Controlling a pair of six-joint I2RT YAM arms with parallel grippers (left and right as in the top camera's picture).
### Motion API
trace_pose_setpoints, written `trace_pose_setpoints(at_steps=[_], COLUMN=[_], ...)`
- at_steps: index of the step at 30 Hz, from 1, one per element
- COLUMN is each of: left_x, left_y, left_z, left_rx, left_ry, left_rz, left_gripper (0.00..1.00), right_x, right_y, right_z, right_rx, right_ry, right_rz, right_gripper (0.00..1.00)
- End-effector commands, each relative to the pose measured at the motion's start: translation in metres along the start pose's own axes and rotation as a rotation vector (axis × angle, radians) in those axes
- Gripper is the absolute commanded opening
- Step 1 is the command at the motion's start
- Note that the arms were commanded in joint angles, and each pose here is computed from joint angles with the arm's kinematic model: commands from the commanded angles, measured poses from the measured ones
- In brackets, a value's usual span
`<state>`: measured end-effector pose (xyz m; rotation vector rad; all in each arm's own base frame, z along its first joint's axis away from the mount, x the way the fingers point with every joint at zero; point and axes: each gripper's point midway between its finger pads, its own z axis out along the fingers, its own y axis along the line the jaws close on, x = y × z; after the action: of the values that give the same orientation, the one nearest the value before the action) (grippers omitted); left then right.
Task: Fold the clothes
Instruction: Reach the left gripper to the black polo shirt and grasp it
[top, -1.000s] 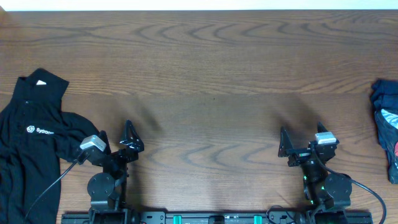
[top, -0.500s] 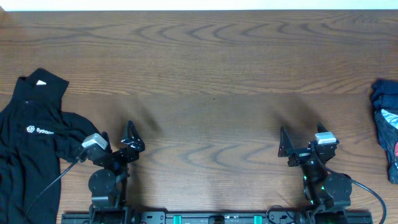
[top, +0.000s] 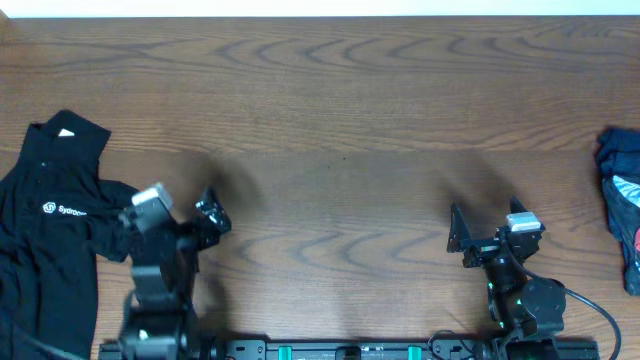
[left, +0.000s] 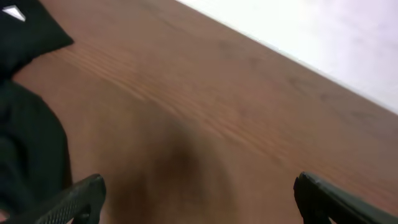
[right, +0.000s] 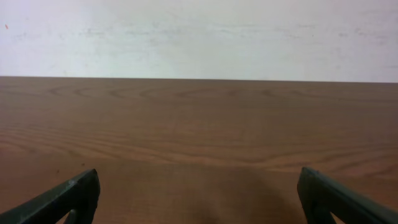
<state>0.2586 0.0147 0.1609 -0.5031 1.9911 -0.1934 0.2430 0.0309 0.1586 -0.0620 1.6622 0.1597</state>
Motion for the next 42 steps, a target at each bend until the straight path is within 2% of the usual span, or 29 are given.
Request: trace_pose_setpoints(at_steps=[1,11,17,23,31,37,42], left_x=[-0.016,-0.027,-0.027,-0.034,-0.038,-0.047,-0.035], left_y=[-0.009,-0.02,-0.018,0.029,0.081,0.127,0.173], left_z=[0.005,0.011,0.01,0.012,0.014,0.031,0.033], left_rx=[-0.028,-0.178,-0.212,-0.342,-0.479,-0.604,-0.738], left_ry=[0.077,0.482,0.544,0.557,0.688,0.694,0.762], left_rz=[0.032,0.053,0.029,-0.116,-0.291,-0.428,-0.552], left_gripper=[0.98,0.98,0.98,0.98,0.98,0.98,0.98], right_x=[0.001,0.001,0.001,0.001,0.001,0.001,0.001], right_y=[-0.002,-0.002,-0.002,-0.002,-0.002,-0.002,-0.002], right_z=[0.0,0.0,0.0,0.0,0.0,0.0,0.0], right_rx=[0.007,0.006,0.007,0.006,0.007,0.006,0.006], right_ry=[-0.004,-0.004,-0.004,-0.004,-0.004,-0.004,-0.004], right_rz=[-0.011,-0.011,-0.011,-0.011,-0.011,-0.011,-0.011], right_gripper=[0.99,0.99,0.99,0.99,0.99,0.99,0.99])
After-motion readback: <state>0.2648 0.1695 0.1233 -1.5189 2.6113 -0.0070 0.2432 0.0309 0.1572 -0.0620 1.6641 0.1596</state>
